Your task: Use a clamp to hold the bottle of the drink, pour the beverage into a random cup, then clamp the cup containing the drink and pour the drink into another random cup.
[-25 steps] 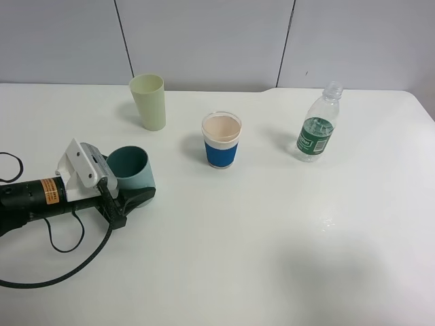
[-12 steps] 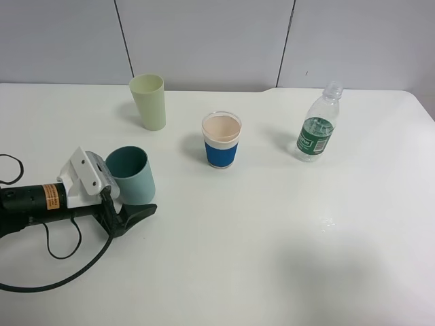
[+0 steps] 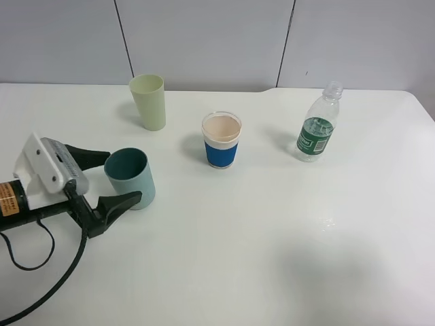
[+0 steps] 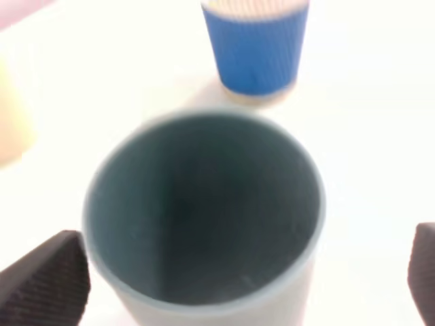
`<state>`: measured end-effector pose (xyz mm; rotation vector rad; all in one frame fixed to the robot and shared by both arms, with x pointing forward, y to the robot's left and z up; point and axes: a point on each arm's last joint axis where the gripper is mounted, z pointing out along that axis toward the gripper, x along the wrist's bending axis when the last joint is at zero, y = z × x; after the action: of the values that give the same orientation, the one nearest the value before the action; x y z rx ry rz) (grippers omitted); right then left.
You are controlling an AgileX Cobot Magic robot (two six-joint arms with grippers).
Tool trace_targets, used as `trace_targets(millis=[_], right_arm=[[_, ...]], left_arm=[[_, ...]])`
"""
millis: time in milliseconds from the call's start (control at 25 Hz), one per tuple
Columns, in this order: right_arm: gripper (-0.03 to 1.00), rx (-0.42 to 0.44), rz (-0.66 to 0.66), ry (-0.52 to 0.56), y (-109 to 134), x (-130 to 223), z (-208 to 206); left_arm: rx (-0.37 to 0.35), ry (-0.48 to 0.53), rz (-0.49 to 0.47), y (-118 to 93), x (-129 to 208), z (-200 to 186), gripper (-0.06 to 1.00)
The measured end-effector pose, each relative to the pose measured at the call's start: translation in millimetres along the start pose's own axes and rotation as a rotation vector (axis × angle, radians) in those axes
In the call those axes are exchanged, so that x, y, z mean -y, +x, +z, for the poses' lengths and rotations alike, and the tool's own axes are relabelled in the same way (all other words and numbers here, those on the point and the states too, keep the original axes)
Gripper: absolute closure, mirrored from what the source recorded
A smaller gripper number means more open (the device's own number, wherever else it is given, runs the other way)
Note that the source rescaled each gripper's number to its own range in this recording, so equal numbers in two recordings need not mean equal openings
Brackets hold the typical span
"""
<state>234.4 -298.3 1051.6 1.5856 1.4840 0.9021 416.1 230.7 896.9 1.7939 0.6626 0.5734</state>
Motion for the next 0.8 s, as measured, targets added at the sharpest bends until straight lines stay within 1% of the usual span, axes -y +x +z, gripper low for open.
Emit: trace_targets(millis=[240,320,560,680,800], right_arm=[[0.09,0.0,0.0,0.0,0,0,0],[0.09,0.0,0.0,0.0,0,0,0],[0.09,0.0,0.0,0.0,0,0,0],[0.09,0.0,0.0,0.0,0,0,0],[0.09,0.0,0.0,0.0,0,0,0]], left_arm=[[-0.09,-0.113,-0.081,0,-32,-19,0.13],[-0.136,-0.154,-0.079,2,-43,-26,0.13],[-0.325,-0.253,-0.056,7,-72,-52,0.13],[-0.381,-0.281,-0.038,11,-90,-62,0.13],[-0.436,-0.318,-0.06,16,-115,-73,0.14]])
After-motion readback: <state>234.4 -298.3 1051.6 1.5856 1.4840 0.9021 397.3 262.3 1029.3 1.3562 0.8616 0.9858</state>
